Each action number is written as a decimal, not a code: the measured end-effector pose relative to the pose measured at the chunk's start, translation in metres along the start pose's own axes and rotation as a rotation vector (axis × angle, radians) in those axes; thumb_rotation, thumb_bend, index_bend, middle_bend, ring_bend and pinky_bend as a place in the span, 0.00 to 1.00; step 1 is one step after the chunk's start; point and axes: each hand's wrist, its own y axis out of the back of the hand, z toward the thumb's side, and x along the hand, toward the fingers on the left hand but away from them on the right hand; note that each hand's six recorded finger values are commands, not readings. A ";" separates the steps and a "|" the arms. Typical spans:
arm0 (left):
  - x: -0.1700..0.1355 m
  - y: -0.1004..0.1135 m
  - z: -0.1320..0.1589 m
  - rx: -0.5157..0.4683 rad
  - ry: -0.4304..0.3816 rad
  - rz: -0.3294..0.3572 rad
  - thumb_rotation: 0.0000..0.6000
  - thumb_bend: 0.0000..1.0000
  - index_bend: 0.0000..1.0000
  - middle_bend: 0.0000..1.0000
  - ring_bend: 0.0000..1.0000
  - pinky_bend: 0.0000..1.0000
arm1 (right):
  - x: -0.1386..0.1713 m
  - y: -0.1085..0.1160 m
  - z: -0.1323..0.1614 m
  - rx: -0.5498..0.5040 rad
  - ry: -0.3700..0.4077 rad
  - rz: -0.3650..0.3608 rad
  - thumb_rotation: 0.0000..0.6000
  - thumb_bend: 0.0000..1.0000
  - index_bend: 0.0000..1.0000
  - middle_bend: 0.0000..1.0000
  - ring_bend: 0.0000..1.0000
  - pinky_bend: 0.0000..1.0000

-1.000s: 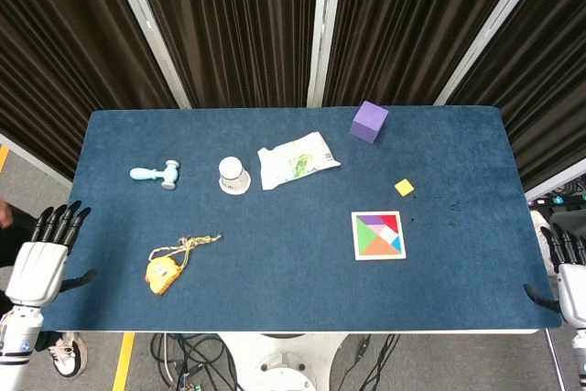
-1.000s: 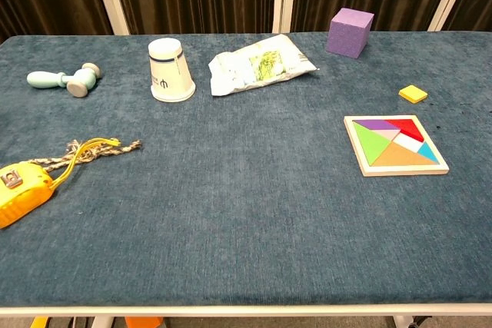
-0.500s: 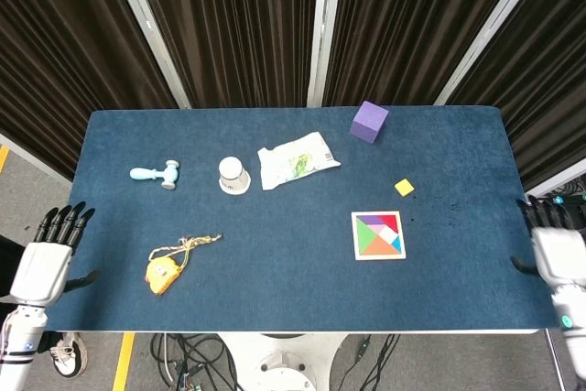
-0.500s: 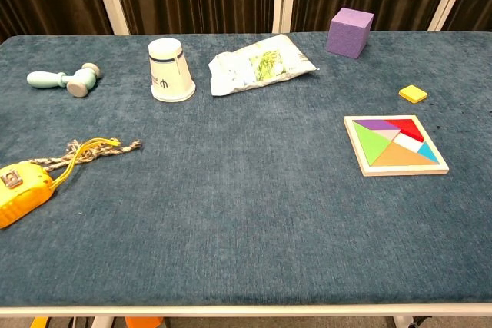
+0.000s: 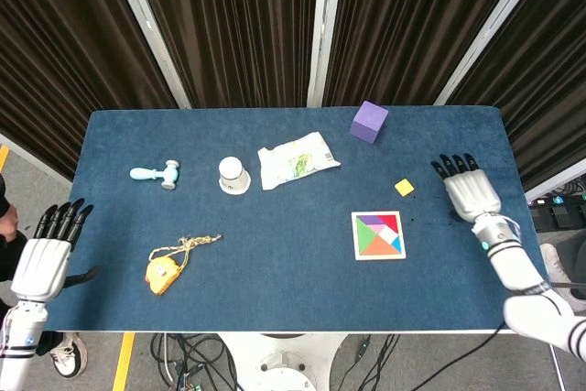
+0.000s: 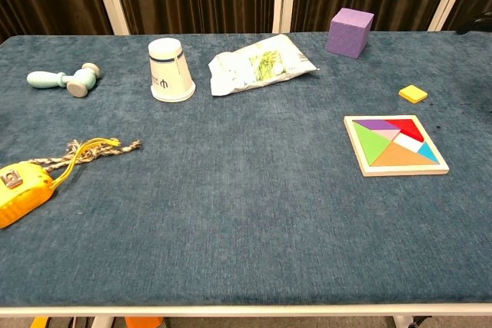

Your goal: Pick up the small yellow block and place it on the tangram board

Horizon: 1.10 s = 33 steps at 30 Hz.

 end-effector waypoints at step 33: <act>0.002 -0.002 -0.008 -0.093 0.009 0.002 1.00 0.00 0.04 0.00 0.00 0.00 | -0.070 -0.012 0.069 0.077 0.005 0.074 1.00 0.13 0.00 0.00 0.00 0.00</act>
